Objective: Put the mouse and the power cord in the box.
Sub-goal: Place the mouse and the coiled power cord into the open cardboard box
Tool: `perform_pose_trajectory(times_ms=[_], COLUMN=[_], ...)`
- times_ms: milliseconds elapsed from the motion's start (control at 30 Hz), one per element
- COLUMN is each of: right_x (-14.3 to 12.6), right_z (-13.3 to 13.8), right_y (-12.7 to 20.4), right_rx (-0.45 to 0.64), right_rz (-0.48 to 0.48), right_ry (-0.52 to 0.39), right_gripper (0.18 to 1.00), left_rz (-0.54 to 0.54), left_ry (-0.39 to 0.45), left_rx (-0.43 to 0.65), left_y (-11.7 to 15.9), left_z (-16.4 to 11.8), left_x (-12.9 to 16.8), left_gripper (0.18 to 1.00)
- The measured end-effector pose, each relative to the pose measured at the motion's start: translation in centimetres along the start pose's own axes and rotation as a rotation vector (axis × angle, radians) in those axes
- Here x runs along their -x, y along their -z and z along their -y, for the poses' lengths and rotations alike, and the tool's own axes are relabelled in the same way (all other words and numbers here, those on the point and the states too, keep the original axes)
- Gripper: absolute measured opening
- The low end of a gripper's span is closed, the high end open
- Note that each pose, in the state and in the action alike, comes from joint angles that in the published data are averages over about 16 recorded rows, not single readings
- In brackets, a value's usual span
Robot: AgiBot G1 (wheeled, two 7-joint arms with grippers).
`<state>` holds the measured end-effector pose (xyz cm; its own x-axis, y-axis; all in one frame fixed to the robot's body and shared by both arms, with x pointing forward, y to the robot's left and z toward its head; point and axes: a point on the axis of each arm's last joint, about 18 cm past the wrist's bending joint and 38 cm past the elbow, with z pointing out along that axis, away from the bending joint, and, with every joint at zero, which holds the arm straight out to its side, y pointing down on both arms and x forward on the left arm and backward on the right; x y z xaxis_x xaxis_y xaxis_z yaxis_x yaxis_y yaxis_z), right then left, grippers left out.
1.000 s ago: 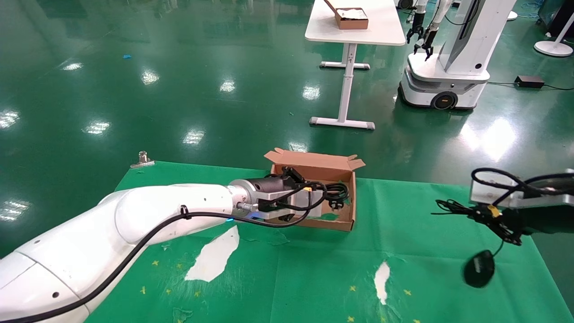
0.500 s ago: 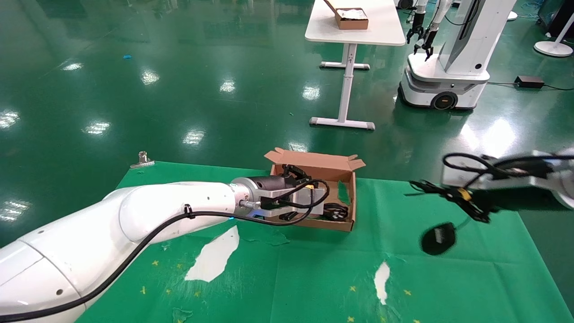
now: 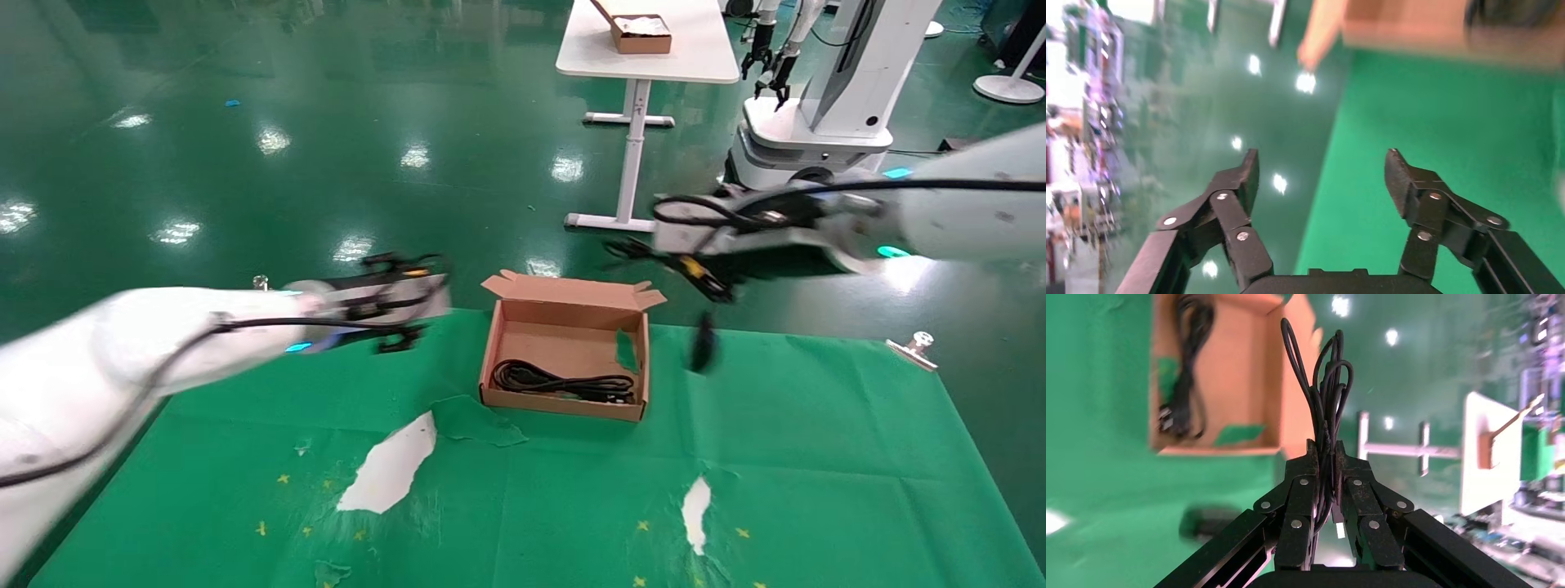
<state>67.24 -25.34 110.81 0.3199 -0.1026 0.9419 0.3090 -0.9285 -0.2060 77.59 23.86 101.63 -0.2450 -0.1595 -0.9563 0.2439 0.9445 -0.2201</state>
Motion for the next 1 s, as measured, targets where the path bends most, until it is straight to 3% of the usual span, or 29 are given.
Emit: perform_pose_trajectory(times_ms=[200,433,700,1000], right_x=[0.2,2.8,5.3,6.0], right_z=[3.7,6.3,5.4,4.2], right_y=[-4.9,-9.7,-12.4,-13.2], right_rx=[-0.068,-0.096,-0.038,0.014], right_rz=[0.003,0.045,0.071,0.066], right_ry=[0.049,0.083,0.066,0.044], right_gripper=[0.22,0.22,0.22,0.23], left_rz=[-0.011,-0.011,-0.007,-0.006], left_ry=[0.036,0.05,0.051,0.051], left_rx=[0.005,-0.023,-0.024,-0.022], left_y=[2.4,4.1,4.4,4.5], left_z=[-3.7,-4.8,-4.8,-4.8], left_x=[0.4,0.3,0.2,0.1], left_gripper=[0.773,0.894,0.971,0.998])
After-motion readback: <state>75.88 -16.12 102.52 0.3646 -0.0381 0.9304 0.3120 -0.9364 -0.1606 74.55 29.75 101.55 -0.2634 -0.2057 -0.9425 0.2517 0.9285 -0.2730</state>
